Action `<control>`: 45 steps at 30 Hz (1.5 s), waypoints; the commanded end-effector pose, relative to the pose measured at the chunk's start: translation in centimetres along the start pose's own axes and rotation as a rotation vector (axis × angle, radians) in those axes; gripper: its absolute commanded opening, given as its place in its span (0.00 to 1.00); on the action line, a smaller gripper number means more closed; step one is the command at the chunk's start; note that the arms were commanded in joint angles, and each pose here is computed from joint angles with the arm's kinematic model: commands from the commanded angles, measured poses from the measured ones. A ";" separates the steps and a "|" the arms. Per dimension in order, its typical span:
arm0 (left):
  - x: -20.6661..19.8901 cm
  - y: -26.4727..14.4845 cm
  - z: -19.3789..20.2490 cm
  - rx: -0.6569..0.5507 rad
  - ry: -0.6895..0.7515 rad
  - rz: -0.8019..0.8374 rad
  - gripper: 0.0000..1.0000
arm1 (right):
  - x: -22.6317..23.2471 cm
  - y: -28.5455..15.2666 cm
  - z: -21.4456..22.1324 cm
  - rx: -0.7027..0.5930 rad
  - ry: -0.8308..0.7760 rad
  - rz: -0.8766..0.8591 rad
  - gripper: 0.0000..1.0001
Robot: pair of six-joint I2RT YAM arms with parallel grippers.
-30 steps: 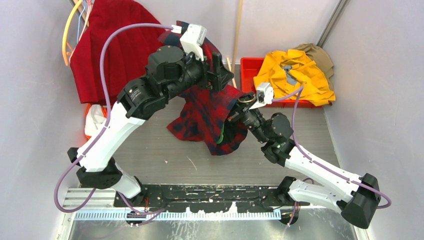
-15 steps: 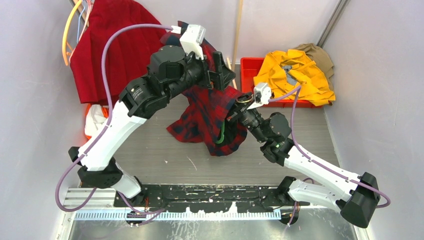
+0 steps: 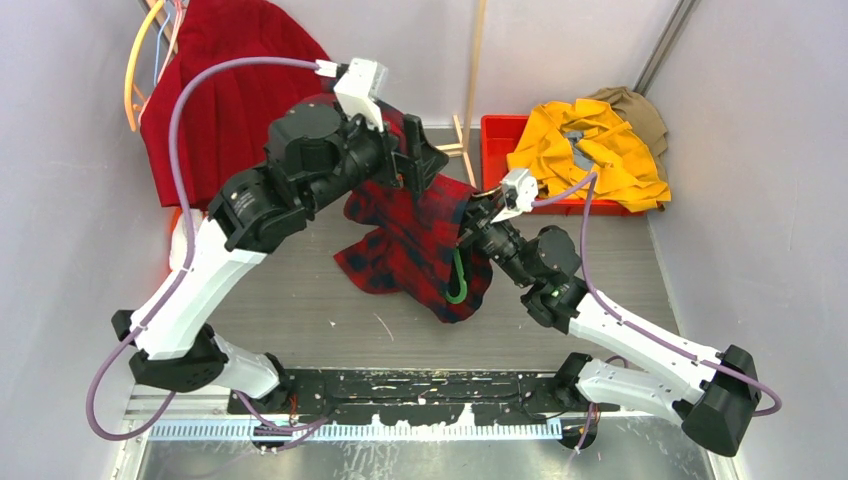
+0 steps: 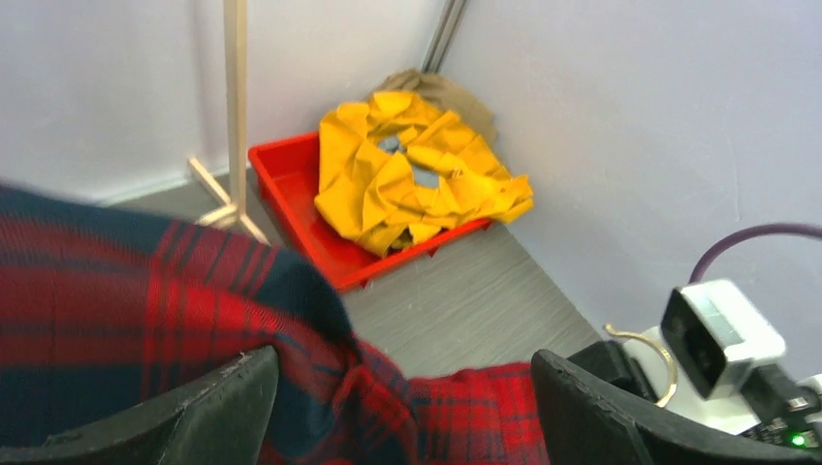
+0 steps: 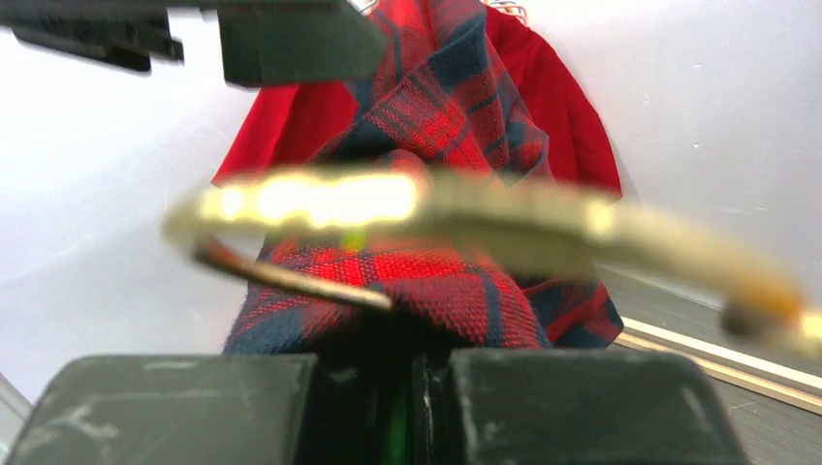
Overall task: Place the skirt on the hanger
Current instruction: Adjust the skirt on the hanger.
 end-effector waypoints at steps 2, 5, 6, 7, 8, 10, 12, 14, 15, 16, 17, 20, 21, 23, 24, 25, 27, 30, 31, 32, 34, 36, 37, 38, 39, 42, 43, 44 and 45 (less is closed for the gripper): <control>0.5 -2.8 -4.6 -0.127 0.042 0.013 0.99 | 2.8 -0.1 -4.9 -0.158 0.005 -0.111 0.01; 1.2 -3.3 -5.2 -0.119 0.042 0.004 0.99 | 2.7 -0.2 -4.8 -0.157 0.010 -0.108 0.01; 1.3 -3.4 -5.2 -0.111 0.028 0.013 0.99 | 2.6 -0.3 -4.7 -0.159 0.011 -0.106 0.01; 1.2 -3.4 -5.0 -0.098 0.016 0.021 0.99 | 2.6 -0.3 -4.8 -0.164 0.010 -0.104 0.01; 1.1 -3.4 -4.7 -0.086 0.006 0.030 0.99 | 2.6 -0.3 -4.8 -0.166 0.011 -0.101 0.01; 0.4 -3.1 -3.6 -0.047 -0.023 0.070 0.99 | 2.5 -0.2 -5.0 -0.176 0.009 -0.098 0.01; -0.3 -2.7 -1.7 0.007 -0.069 0.117 0.99 | 2.5 0.0 -5.1 -0.183 0.007 -0.095 0.01; -1.0 -2.6 -0.1 0.038 -0.119 0.162 0.99 | 2.5 0.1 -5.2 -0.191 0.007 -0.096 0.01; -1.2 -2.8 0.5 0.048 -0.146 0.175 0.99 | 2.5 0.1 -5.3 -0.194 0.005 -0.093 0.01; -1.3 -2.7 1.2 0.062 -0.167 0.182 1.00 | 2.4 0.2 -5.3 -0.196 0.002 -0.093 0.01; -1.4 -2.8 1.7 0.072 -0.184 0.192 0.99 | 2.4 0.3 -5.3 -0.195 0.000 -0.092 0.01; -1.6 -2.7 3.0 0.102 -0.221 0.204 1.00 | 2.3 0.4 -5.1 -0.190 -0.010 -0.090 0.01; -1.5 -2.6 3.3 0.104 -0.228 0.199 0.99 | 2.4 0.5 -5.1 -0.189 -0.012 -0.093 0.01; -1.1 -2.2 3.9 0.111 -0.233 0.172 0.99 | 2.5 0.5 -5.0 -0.184 -0.016 -0.100 0.01; -0.9 -2.0 3.9 0.108 -0.234 0.157 0.99 | 2.6 0.6 -4.9 -0.181 -0.015 -0.108 0.01; -0.7 -1.7 4.0 0.105 -0.234 0.148 1.00 | 2.6 0.6 -4.8 -0.176 -0.016 -0.112 0.01; -0.5 -1.2 3.9 0.096 -0.240 0.130 0.99 | 2.8 0.6 -4.6 -0.167 -0.019 -0.120 0.01; -0.4 -0.9 3.3 0.065 -0.255 0.118 0.99 | 2.8 0.4 -4.3 -0.156 -0.028 -0.123 0.01; -0.3 -0.9 3.1 0.054 -0.259 0.111 0.99 | 2.8 0.4 -4.1 -0.154 -0.030 -0.122 0.01; -0.2 -0.9 2.9 0.042 -0.261 0.105 0.99 | 2.8 0.3 -4.1 -0.152 -0.035 -0.123 0.01; 0.0 -0.7 2.6 0.034 -0.263 0.089 0.99 | 2.9 0.0 -3.8 -0.150 -0.039 -0.131 0.01; 0.3 -0.3 2.9 0.048 -0.262 0.067 0.99 | 3.3 -0.2 -3.4 -0.144 -0.042 -0.149 0.01; 0.4 -0.1 3.1 0.051 -0.263 0.058 0.99 | 3.6 -0.3 -3.2 -0.143 -0.046 -0.160 0.01; 0.8 0.2 3.3 0.052 -0.265 0.039 0.99 | 3.8 -0.5 -3.0 -0.140 -0.052 -0.171 0.01; 1.1 0.3 3.4 0.048 -0.276 0.026 0.99 | 4.2 -0.5 -2.9 -0.137 -0.055 -0.184 0.01; 1.6 0.7 3.3 0.018 -0.302 0.006 0.99 | 5.0 -0.6 -2.6 -0.123 -0.063 -0.213 0.01; 1.6 0.7 3.2 0.009 -0.304 0.005 0.99 | 5.2 -0.7 -2.4 -0.117 -0.065 -0.224 0.01; 1.7 0.9 3.1 0.004 -0.305 0.003 0.99 | 5.5 -0.8 -2.3 -0.115 -0.064 -0.235 0.01; 1.8 0.9 3.0 0.001 -0.304 -0.008 0.99 | 5.7 -0.9 -2.2 -0.111 -0.063 -0.245 0.01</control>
Point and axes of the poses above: each gripper's point midway between its finger pads, its own y axis out along the fingers, its own x axis along the line the jaws close on, z = x × y, the point moved 2 cm from there along -y, back along the fingers, and after that the axes turned 7 degrees about y, right-handed, at the moved point
